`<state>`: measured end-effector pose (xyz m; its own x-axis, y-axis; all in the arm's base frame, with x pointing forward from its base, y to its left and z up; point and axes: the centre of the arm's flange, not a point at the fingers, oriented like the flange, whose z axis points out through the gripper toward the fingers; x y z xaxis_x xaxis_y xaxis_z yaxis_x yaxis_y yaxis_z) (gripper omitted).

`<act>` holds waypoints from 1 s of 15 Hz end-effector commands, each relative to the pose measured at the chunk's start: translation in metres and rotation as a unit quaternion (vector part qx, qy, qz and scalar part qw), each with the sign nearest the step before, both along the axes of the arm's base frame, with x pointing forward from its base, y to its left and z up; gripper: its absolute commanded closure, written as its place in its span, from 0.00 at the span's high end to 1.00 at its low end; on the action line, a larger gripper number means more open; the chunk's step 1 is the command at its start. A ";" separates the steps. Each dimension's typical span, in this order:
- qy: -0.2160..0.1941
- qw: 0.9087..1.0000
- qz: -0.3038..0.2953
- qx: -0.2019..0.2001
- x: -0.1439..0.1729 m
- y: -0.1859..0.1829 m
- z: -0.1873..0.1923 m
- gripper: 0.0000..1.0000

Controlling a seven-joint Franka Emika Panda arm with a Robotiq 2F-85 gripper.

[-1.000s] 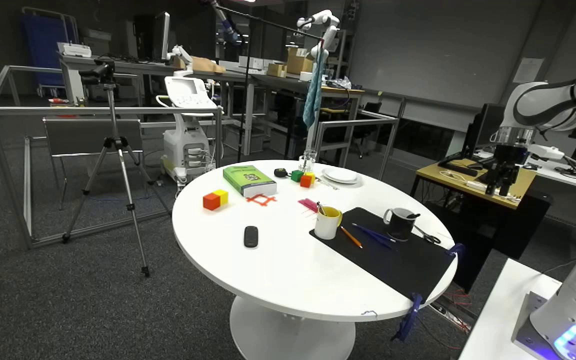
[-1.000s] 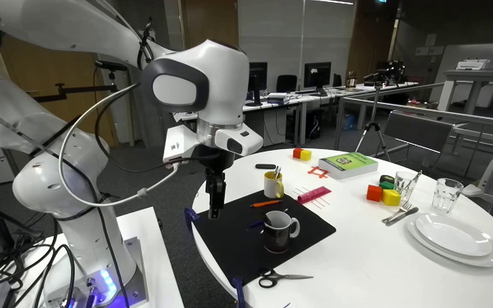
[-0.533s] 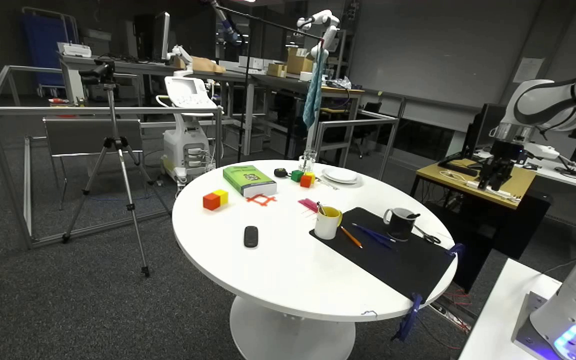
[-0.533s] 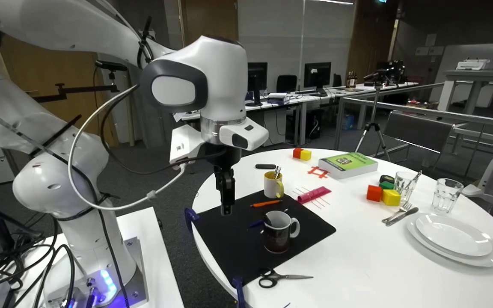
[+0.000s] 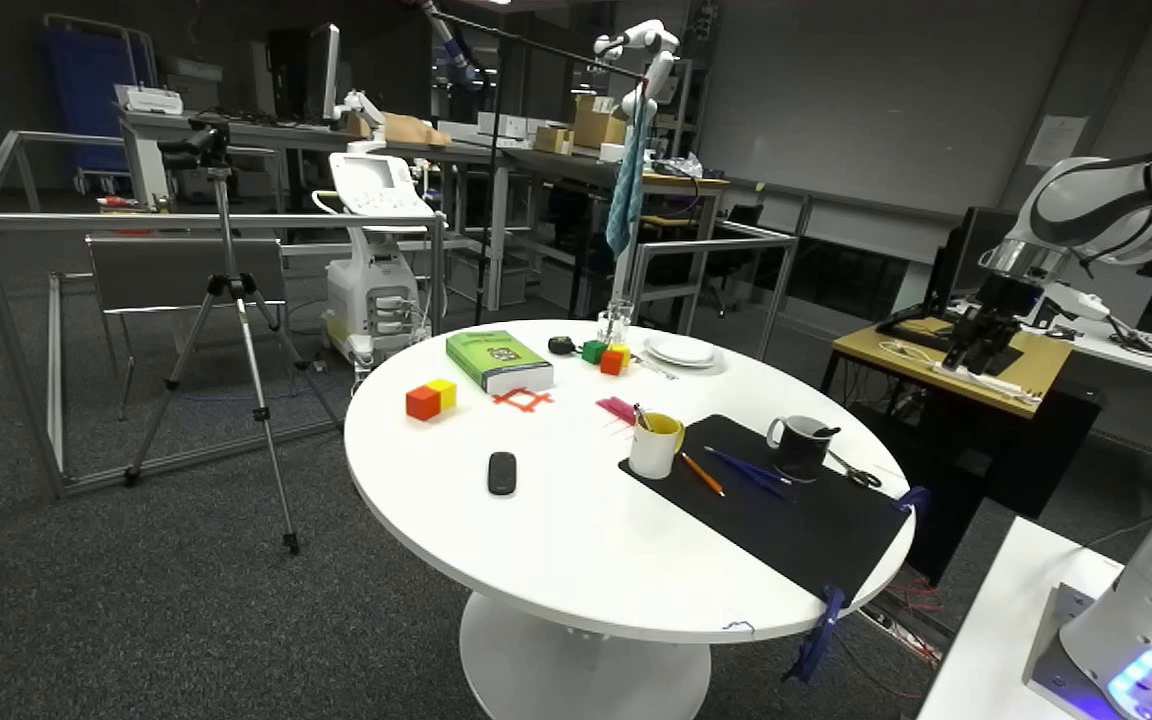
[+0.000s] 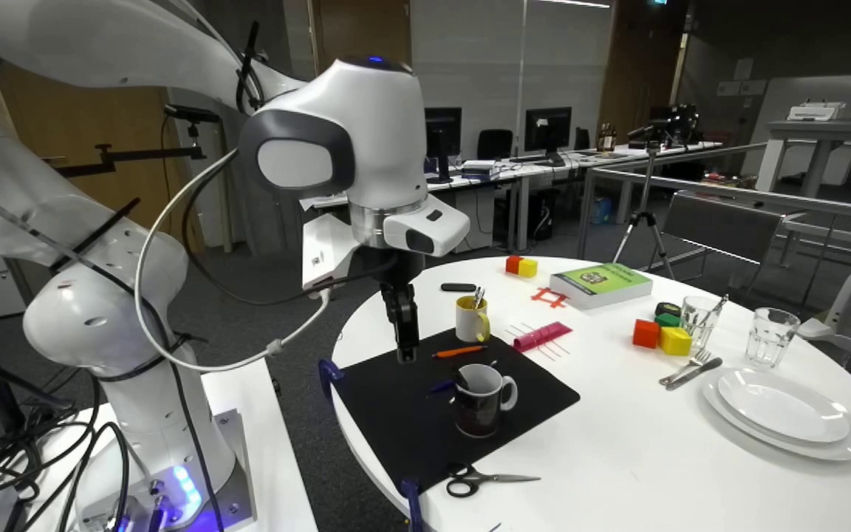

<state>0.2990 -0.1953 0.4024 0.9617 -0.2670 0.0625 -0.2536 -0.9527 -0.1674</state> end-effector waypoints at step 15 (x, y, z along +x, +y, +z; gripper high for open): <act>-0.111 0.991 -0.053 -0.050 0.009 -0.010 0.017 1.00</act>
